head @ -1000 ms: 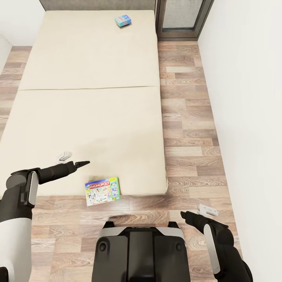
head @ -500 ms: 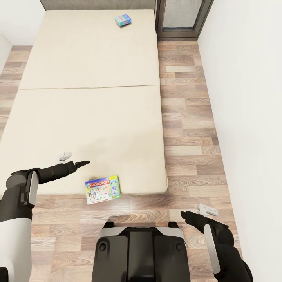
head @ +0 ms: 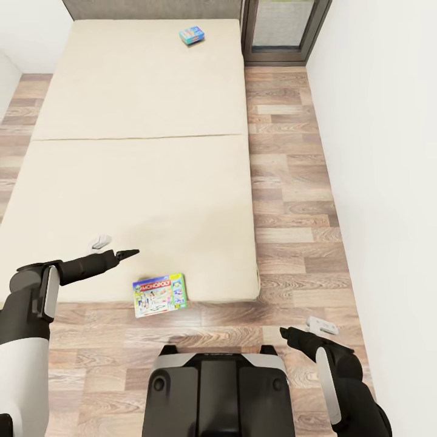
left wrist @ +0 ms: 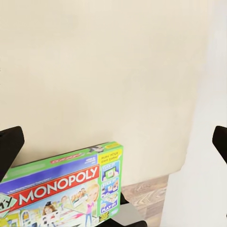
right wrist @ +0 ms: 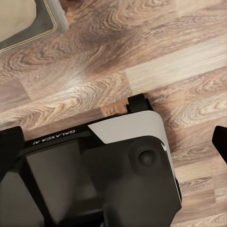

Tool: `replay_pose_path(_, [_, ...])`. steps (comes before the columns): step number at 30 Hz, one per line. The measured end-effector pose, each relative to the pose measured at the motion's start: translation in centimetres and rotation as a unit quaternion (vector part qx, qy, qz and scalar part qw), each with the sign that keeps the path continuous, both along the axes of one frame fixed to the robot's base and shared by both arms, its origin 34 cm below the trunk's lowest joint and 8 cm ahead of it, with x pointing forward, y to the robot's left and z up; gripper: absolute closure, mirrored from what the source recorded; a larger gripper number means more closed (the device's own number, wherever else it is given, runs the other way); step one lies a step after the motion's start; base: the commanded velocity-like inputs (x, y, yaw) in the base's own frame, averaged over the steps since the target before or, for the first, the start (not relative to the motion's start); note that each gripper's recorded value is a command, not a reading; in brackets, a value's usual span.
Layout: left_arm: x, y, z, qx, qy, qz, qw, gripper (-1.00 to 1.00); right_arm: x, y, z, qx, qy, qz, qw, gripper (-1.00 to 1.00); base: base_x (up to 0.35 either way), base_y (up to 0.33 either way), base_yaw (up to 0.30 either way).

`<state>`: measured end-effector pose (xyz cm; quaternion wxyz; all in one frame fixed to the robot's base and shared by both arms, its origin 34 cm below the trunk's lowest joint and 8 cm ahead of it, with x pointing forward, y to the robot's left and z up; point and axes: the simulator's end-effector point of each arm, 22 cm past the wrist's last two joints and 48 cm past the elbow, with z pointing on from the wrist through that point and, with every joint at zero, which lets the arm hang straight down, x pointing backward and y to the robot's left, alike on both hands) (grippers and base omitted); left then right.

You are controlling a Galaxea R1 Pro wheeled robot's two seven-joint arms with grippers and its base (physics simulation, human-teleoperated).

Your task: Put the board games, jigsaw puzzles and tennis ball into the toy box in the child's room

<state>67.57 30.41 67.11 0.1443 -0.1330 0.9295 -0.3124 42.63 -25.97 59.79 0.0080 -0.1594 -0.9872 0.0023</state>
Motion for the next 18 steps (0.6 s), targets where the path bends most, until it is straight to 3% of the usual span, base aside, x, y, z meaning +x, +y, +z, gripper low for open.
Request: replay_pose_path(18, [0.9, 0.0, 1.6, 0.001, -0.015, -0.001, 0.9999, -1.00, 1.0, 0.0, 0.9, 0.000, -0.013, 0.000, 0.9999, -1.00, 0.000, 0.000, 0.067])
